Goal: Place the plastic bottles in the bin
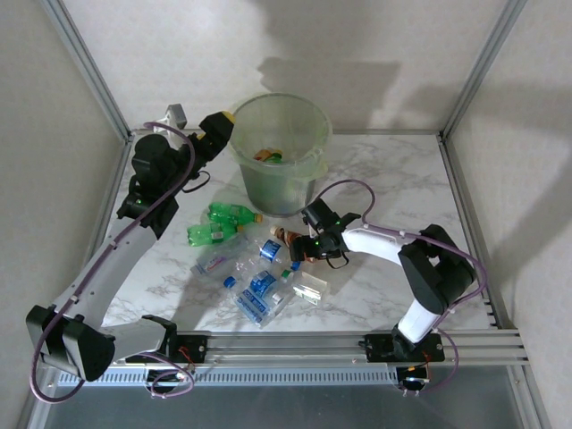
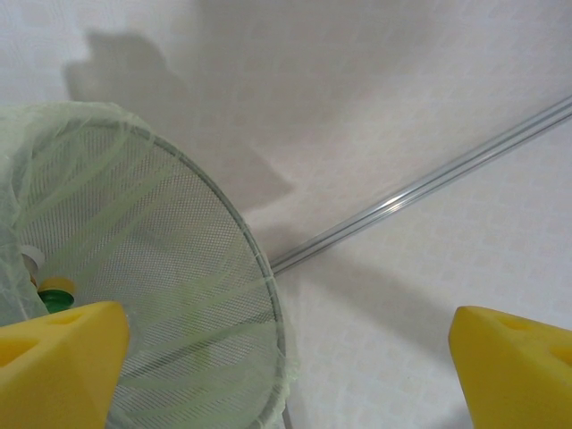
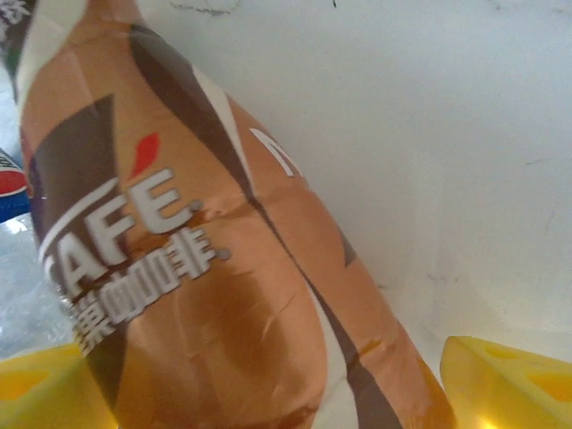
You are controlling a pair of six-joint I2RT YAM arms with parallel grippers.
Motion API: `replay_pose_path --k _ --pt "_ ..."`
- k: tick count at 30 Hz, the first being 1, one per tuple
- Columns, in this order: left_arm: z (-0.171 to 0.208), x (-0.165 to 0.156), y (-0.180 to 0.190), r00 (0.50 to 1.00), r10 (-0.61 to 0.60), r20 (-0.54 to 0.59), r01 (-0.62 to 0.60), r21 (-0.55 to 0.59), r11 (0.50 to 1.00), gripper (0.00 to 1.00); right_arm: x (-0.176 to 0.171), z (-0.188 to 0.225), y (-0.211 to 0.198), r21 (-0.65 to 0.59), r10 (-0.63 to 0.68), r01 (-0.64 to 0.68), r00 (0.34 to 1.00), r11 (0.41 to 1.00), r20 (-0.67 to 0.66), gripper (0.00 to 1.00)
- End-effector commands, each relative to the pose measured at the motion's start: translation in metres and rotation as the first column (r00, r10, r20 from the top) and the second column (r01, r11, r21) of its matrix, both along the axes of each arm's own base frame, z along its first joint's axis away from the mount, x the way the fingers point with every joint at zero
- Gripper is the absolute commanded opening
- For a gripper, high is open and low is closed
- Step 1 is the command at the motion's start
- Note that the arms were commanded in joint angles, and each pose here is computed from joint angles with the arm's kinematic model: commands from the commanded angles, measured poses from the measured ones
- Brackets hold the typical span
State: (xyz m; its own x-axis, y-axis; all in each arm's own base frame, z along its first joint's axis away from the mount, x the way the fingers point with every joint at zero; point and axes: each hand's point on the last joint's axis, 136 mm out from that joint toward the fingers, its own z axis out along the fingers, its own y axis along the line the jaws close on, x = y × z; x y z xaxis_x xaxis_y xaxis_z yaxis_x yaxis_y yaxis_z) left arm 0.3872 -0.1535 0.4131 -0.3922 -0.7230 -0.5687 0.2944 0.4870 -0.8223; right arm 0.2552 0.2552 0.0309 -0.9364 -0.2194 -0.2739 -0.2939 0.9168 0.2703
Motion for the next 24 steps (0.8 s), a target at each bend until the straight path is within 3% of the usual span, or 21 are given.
replay_pose_path --k 1,6,18,21,24 --pt "0.003 -0.002 -0.001 1.000 -0.021 0.023 0.021 -0.014 1.000 0.92 0.006 0.004 0.008 0.008 0.005 -0.005 1.000 1.000 0.026 0.81" --pt "0.000 -0.002 -0.002 1.000 -0.025 0.017 0.025 -0.016 1.000 0.91 0.004 0.006 0.003 0.005 -0.009 0.009 0.999 1.000 0.036 0.75" --pt "-0.001 -0.003 -0.003 0.999 -0.029 0.017 0.029 -0.018 0.999 0.91 -0.021 0.001 -0.035 -0.056 -0.099 0.100 0.995 0.993 0.021 0.70" --pt "-0.002 -0.003 -0.002 0.999 -0.028 0.017 0.028 -0.018 0.999 0.91 -0.028 -0.003 -0.045 -0.078 -0.117 0.117 0.993 0.990 0.011 0.72" --pt "-0.004 -0.002 -0.003 1.000 -0.029 0.012 0.029 -0.020 0.999 0.91 -0.029 0.000 -0.045 -0.063 -0.115 0.116 0.993 0.991 0.016 0.84"
